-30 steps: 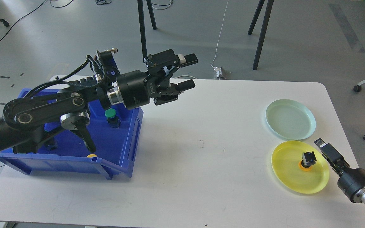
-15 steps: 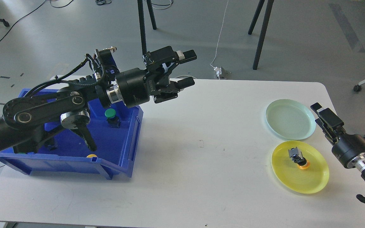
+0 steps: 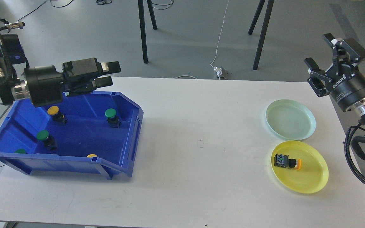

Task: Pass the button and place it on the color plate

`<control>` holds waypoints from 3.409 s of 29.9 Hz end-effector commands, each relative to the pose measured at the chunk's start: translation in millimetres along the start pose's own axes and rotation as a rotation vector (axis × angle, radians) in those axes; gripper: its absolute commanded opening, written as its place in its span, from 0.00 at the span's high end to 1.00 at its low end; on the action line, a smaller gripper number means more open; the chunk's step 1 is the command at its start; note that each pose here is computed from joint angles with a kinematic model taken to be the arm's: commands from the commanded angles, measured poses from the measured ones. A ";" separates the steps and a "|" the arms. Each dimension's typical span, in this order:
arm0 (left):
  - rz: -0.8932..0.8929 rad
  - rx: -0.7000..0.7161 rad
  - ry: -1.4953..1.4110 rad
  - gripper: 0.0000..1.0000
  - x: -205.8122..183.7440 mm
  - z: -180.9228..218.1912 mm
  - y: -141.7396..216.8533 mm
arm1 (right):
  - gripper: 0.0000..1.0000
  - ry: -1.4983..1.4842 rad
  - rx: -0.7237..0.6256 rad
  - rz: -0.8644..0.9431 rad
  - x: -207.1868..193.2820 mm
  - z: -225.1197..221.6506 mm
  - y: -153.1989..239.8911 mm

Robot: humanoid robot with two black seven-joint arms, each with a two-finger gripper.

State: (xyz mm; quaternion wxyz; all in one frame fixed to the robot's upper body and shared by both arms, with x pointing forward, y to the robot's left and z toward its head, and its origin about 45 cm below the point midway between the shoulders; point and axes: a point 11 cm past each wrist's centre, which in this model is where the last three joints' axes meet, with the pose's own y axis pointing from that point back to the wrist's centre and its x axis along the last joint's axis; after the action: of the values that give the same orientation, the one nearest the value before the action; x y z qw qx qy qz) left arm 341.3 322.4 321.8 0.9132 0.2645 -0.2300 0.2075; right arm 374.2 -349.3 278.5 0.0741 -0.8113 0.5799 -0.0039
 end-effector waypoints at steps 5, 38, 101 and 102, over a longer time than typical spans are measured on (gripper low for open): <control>-0.153 0.296 -0.317 0.01 -10.3 -40.3 38.9 | 0.16 -0.012 0.001 -0.009 -5.2 2.6 -3.0; -0.296 0.726 -0.349 0.02 -8.6 -181.8 40.5 | 0.12 -0.021 -0.043 -0.004 -1.2 17.3 11.6; -0.370 0.843 -0.287 0.04 -38.9 -223.9 51.3 | 0.09 -0.046 -0.080 0.021 1.5 35.5 31.6; -0.368 0.843 -0.287 0.04 -38.6 -223.7 51.1 | 0.09 -0.045 -0.080 0.022 2.0 35.7 31.7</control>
State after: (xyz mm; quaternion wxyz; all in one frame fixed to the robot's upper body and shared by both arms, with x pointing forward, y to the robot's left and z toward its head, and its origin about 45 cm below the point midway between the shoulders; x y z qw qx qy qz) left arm 353.8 481.6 152.0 0.7064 0.6748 -0.1991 0.0774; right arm 348.4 -356.6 239.4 0.0551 -0.8075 0.5861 0.0386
